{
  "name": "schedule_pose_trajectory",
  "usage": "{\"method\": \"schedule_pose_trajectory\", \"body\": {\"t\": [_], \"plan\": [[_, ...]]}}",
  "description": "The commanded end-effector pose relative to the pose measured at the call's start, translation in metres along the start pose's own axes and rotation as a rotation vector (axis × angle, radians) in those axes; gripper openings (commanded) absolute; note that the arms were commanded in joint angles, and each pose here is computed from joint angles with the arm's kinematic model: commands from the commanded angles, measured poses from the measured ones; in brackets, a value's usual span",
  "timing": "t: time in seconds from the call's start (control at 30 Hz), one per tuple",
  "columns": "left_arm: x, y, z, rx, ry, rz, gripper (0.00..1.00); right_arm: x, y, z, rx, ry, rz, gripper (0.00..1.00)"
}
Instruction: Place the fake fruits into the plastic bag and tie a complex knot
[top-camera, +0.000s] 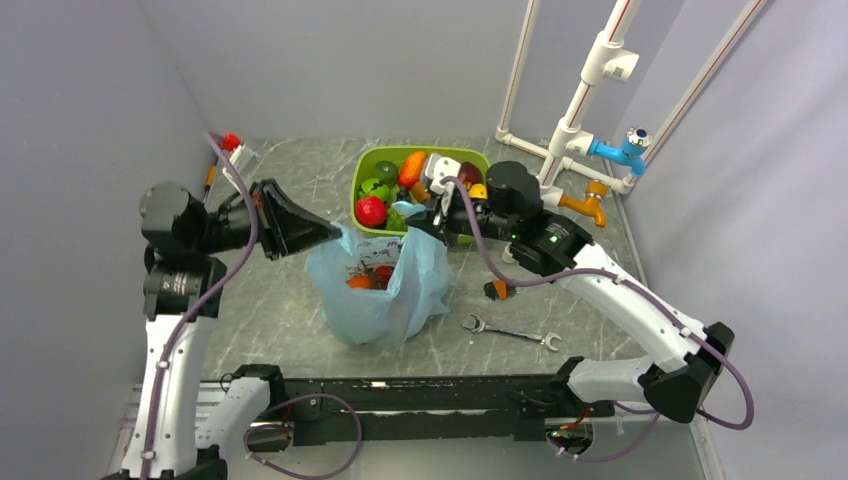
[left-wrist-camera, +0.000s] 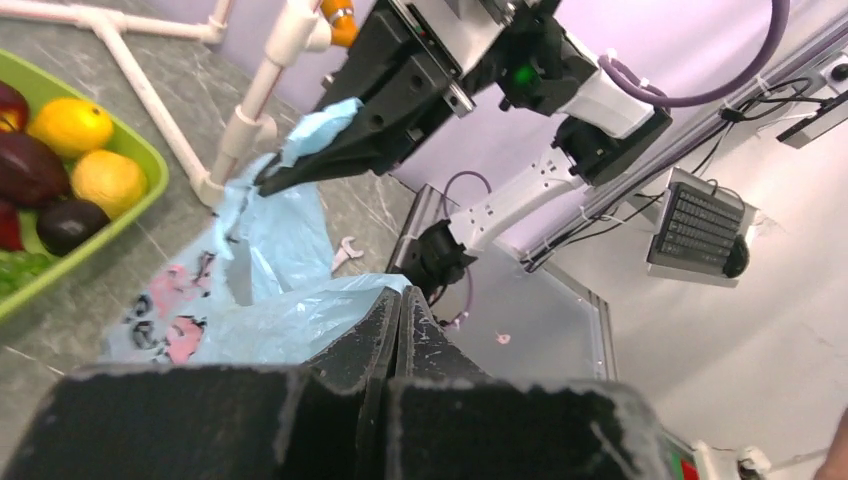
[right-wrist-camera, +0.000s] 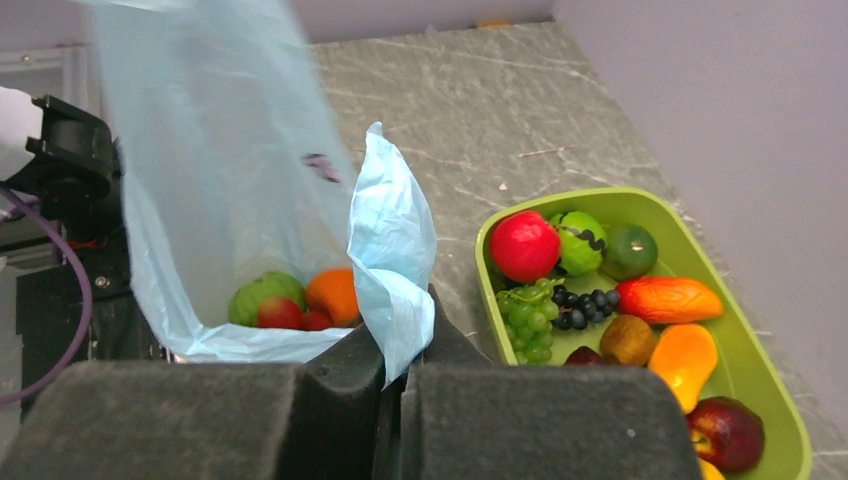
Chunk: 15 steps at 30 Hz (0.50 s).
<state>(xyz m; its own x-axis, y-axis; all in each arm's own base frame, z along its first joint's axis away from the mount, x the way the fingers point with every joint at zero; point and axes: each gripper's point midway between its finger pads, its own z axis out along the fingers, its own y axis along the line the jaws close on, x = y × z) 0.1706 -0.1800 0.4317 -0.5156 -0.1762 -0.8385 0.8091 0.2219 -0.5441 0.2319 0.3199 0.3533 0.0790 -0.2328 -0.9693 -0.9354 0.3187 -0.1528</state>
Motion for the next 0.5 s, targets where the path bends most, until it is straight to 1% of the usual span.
{"method": "schedule_pose_trajectory", "body": {"t": [0.0,0.07,0.13,0.17,0.2,0.23,0.3,0.33,0.37,0.4,0.43,0.47], "plan": [[0.024,0.032,-0.005,-0.023,-0.029,-0.184,0.0,0.024,0.012,0.021,-0.098,0.032,0.002,0.0],[0.031,0.053,-0.014,-0.065,-0.06,-0.228,0.0,0.045,0.013,0.023,-0.101,0.068,-0.005,0.0],[0.032,0.061,-0.024,-0.086,-0.079,-0.24,0.0,0.056,0.014,0.021,-0.101,0.093,-0.012,0.0],[0.032,0.06,-0.028,-0.081,-0.077,-0.228,0.04,0.056,0.016,0.02,-0.108,0.094,-0.008,0.0],[0.03,0.053,-0.03,-0.063,-0.061,-0.179,0.17,0.052,0.017,0.018,-0.112,0.087,-0.002,0.0],[0.029,0.046,-0.031,-0.049,-0.043,-0.131,0.36,0.049,0.018,0.017,-0.114,0.08,0.001,0.0],[0.022,0.031,-0.034,-0.034,-0.003,0.019,0.69,0.042,0.019,0.015,-0.115,0.064,0.003,0.0],[0.017,0.022,-0.037,-0.039,0.013,0.087,0.89,0.04,0.018,0.015,-0.113,0.06,0.006,0.0],[0.01,0.017,-0.04,-0.064,0.021,0.179,0.98,0.038,0.017,0.015,-0.113,0.058,0.007,0.0],[0.015,0.02,-0.043,-0.122,0.045,0.151,0.99,0.036,0.017,0.015,-0.113,0.057,0.009,0.0],[0.009,0.021,-0.046,-0.161,0.078,0.273,1.0,0.032,0.018,0.014,-0.118,0.052,0.01,0.0],[0.003,0.021,-0.05,-0.203,0.113,0.364,0.99,0.03,0.018,0.013,-0.12,0.049,0.011,0.0]]}}
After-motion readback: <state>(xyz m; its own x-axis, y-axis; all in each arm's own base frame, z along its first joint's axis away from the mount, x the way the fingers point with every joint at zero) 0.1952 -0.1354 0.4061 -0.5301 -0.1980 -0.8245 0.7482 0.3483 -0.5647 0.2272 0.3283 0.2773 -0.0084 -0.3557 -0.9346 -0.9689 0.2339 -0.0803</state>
